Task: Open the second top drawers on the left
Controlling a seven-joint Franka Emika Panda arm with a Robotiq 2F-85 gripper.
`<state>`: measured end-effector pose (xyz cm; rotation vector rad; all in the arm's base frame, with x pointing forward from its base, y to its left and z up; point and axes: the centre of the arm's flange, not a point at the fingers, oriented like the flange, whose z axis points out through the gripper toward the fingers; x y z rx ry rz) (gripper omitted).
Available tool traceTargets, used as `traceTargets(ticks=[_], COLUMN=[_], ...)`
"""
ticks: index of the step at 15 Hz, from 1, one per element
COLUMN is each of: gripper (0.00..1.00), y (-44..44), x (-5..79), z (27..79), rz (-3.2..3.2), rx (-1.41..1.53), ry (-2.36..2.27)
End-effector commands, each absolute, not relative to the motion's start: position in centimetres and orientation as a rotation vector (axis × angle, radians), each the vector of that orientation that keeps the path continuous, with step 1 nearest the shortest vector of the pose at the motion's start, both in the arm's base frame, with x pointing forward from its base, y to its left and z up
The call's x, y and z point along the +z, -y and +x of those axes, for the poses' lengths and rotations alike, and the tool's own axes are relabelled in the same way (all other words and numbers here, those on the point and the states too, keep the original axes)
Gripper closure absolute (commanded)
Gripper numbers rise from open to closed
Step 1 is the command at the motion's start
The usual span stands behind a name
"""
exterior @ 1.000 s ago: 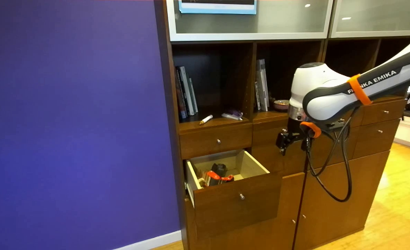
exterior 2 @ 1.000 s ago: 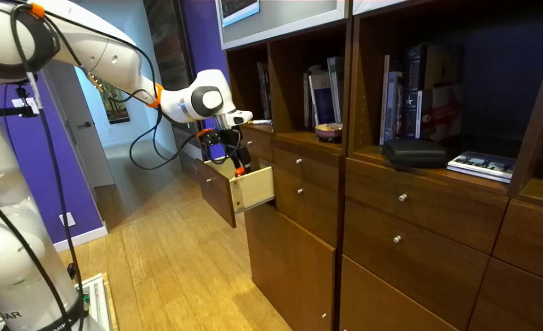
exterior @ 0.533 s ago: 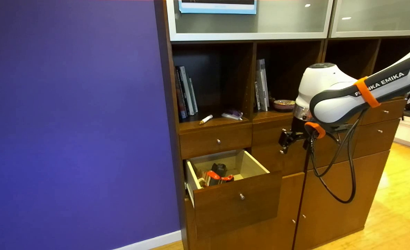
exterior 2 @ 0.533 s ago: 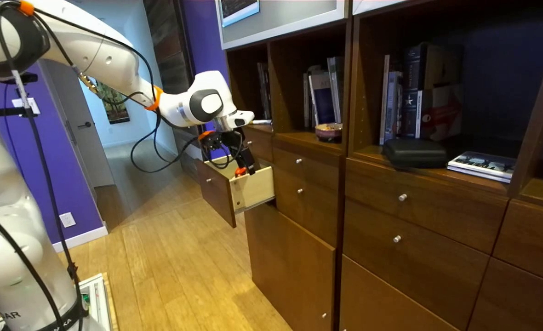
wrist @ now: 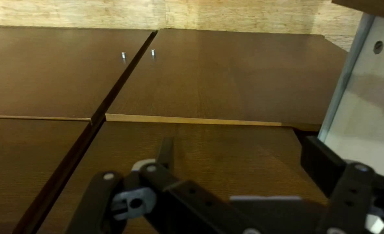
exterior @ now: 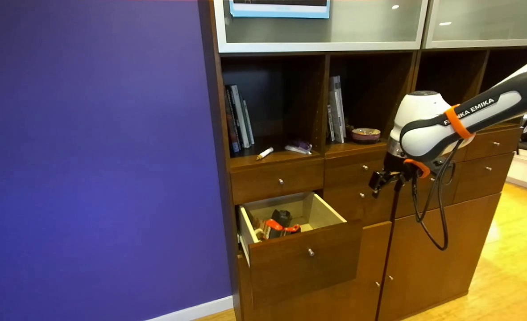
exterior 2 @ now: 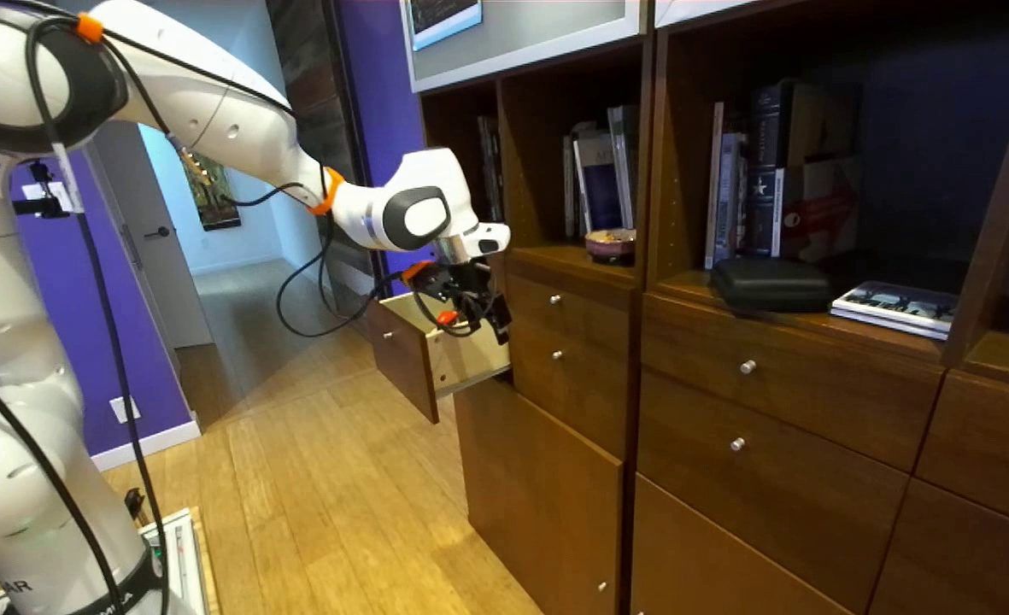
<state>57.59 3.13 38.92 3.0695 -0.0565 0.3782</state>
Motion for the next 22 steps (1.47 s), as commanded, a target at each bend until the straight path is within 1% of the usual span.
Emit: traceTargets(ticks=[1,8,9,10,11,12,13,16,17,18,22], gripper=[0.0,0.0,0.01,0.07,0.1,0.27,0.36,0.42,0.43,0.4,0.39], y=[-0.4,-0.1,-0.1,0.0,0.1,0.2,0.3,0.4,0.5,0.6,1.1], x=[37.0,34.4,34.3,34.1,33.9,33.7,33.4,32.6,32.4,32.2,31.5], z=[60.6,64.5,65.0,65.4,65.7,66.1,66.5,67.3,67.5,67.7,68.4], rz=[3.116,3.13,3.125,3.121,3.116,3.116,3.113,3.105,3.102,3.097,3.093], rx=[0.421,0.545,0.561,0.57,0.576,0.581,0.58,0.575,0.576,0.585,0.611], ry=[0.032,0.054,0.063,0.067,0.07,0.073,0.074,0.077,0.081,0.082,0.096])
